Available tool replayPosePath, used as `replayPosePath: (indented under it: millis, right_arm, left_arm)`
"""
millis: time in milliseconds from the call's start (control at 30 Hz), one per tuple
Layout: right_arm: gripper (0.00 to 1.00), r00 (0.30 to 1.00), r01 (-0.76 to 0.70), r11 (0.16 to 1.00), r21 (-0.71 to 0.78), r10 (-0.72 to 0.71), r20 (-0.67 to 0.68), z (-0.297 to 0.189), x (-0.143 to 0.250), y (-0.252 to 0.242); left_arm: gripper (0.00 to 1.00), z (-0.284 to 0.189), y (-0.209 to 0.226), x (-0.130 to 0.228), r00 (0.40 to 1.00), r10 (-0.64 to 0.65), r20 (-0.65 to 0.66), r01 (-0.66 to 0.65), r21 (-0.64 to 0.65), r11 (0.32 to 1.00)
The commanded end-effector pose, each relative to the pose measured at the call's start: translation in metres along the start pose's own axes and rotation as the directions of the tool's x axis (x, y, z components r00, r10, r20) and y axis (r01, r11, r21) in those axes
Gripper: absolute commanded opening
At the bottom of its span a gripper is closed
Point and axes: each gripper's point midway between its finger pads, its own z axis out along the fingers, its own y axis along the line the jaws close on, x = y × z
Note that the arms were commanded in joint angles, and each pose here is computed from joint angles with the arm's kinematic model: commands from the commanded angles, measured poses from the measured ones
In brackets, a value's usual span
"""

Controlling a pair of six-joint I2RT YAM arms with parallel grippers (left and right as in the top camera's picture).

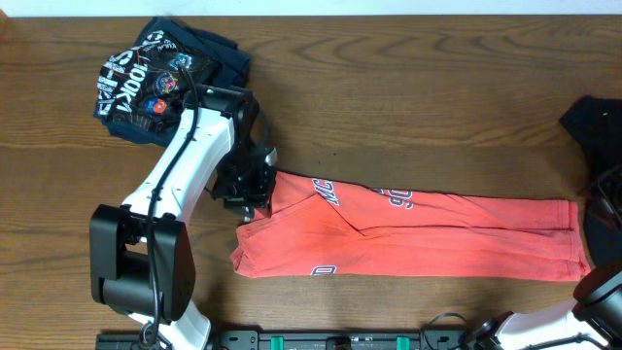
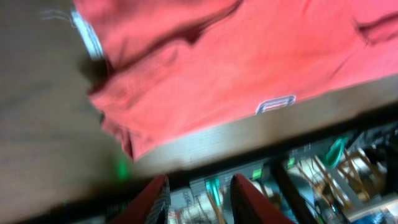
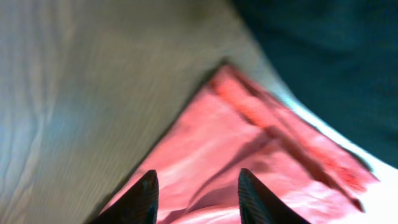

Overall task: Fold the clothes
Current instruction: 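Smooth the folded strip with both grippers, pulling its ends apart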

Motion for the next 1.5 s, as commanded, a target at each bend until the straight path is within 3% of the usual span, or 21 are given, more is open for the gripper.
replayPosePath:
  millis: [0,233,467,600,667,700,800,867,1000,1267,1367,1467]
  right_arm:
    - [0.45,0.995,0.098,0.993,-0.063,-0.099,-0.011,0.0,0.006,0.024]
    - [0.61,0.987,0.143,0.977,0.156,-0.152,0.049,0.012,-0.008,-0.013]
    - [0.65,0.939,0.322,0.933,0.163,-0.336,0.072,0.032,-0.014,-0.022]
    - [0.66,0.946,0.31,0.94,0.145,-0.32,0.051,0.034,-0.007,-0.027]
    - [0.66,0.946,0.318,0.947,0.042,-0.32,0.06,0.036,-0.003,-0.009]
    - [0.61,0.944,0.324,0.946,-0.016,-0.322,0.068,0.036,-0.001,0.001]
    - [0.32,0.947,0.322,0.931,-0.172,-0.315,0.063,0.033,0.01,0.026]
    - [0.18,0.965,0.261,0.952,-0.157,-0.264,0.005,0.034,0.02,0.02]
    - [0.18,0.988,0.132,0.984,-0.121,-0.141,-0.069,0.034,0.033,0.011]
    - [0.21,0.991,0.101,0.976,-0.19,-0.116,-0.066,0.033,0.032,0.024]
    - [0.21,0.991,0.098,0.977,-0.19,-0.114,-0.073,0.033,0.034,0.023]
    - [0.23,0.99,0.093,0.978,-0.187,-0.11,-0.085,0.032,0.037,0.022]
  left_arm:
    - [0.35,0.0,0.002,-0.011,0.999,0.007,0.045,-0.007,-0.01,1.0]
    - [0.38,-0.001,0.001,-0.024,0.995,-0.007,0.098,0.008,-0.005,1.0]
    - [0.39,-0.001,0.001,-0.028,0.994,-0.002,0.113,0.002,-0.005,1.0]
    - [0.39,-0.001,0.001,-0.028,0.993,0.0,0.115,0.001,-0.005,1.0]
    - [0.38,-0.002,0.001,-0.031,0.992,0.004,0.126,-0.003,-0.005,1.0]
    - [0.31,-0.002,0.001,-0.033,0.991,0.006,0.134,-0.006,-0.004,1.0]
    - [0.06,-0.002,0.001,-0.036,0.989,0.01,0.147,-0.009,-0.008,1.0]
    - [0.06,-0.001,0.001,-0.037,0.989,0.01,0.146,-0.009,-0.008,1.0]
    - [0.06,0.016,0.005,-0.044,0.986,0.022,0.166,-0.02,-0.009,1.0]
    - [0.06,0.067,-0.001,-0.06,0.958,0.144,0.249,-0.169,0.083,0.982]
    - [0.06,0.083,0.009,-0.065,0.945,0.178,0.273,-0.194,0.033,0.98]
    - [0.06,0.089,0.037,-0.079,0.945,0.117,0.306,-0.093,-0.093,0.991]
